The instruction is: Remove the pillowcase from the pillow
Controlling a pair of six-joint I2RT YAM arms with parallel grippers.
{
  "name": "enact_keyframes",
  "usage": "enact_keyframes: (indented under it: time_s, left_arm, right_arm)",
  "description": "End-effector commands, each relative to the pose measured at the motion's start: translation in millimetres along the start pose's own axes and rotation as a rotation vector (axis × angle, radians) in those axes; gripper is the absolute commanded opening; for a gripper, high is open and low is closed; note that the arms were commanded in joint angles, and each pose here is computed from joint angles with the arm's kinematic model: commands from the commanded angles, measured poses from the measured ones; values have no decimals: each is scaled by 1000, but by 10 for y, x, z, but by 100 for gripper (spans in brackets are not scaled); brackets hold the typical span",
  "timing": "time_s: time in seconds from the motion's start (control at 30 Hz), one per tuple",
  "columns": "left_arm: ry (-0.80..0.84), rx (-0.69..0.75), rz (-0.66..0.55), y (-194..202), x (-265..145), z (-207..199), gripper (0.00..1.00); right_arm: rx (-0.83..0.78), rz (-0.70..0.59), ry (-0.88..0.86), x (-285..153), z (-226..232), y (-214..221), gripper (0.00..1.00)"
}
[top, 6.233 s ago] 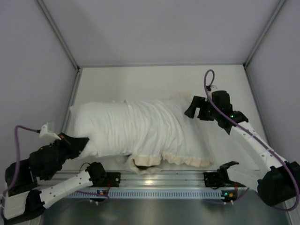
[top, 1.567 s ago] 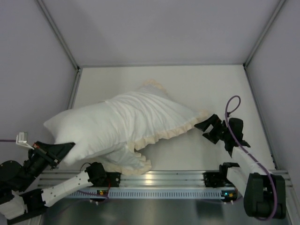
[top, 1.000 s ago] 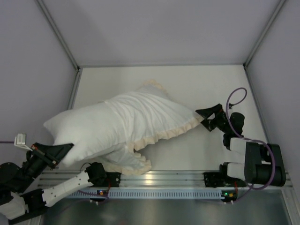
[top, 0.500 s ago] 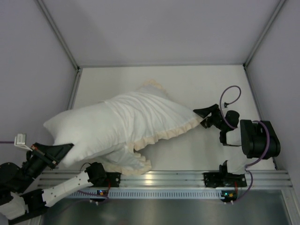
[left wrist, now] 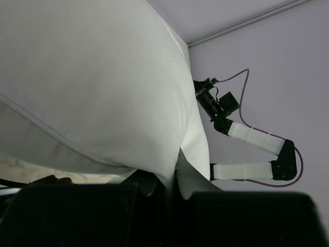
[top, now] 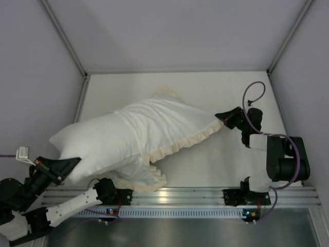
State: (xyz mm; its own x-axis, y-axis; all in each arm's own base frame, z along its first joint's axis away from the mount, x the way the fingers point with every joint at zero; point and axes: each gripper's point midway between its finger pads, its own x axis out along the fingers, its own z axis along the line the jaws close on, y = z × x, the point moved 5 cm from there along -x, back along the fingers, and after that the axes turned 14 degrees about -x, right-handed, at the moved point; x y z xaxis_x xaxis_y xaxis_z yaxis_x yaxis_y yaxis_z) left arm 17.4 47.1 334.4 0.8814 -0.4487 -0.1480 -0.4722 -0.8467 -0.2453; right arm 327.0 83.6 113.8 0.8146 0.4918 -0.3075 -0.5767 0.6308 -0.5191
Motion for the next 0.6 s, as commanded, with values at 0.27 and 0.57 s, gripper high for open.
enact_keyframes:
  time_s: [0.27, 0.57]
  left_arm:
    - [7, -27, -12, -91, -124, 61, 0]
    - [29, -38, -4, -130, -195, 27, 0]
  right_arm:
    - [-167, -402, 222, -432, 111, -1665, 0]
    - [-277, -632, 326, -644, 309, -2683, 0]
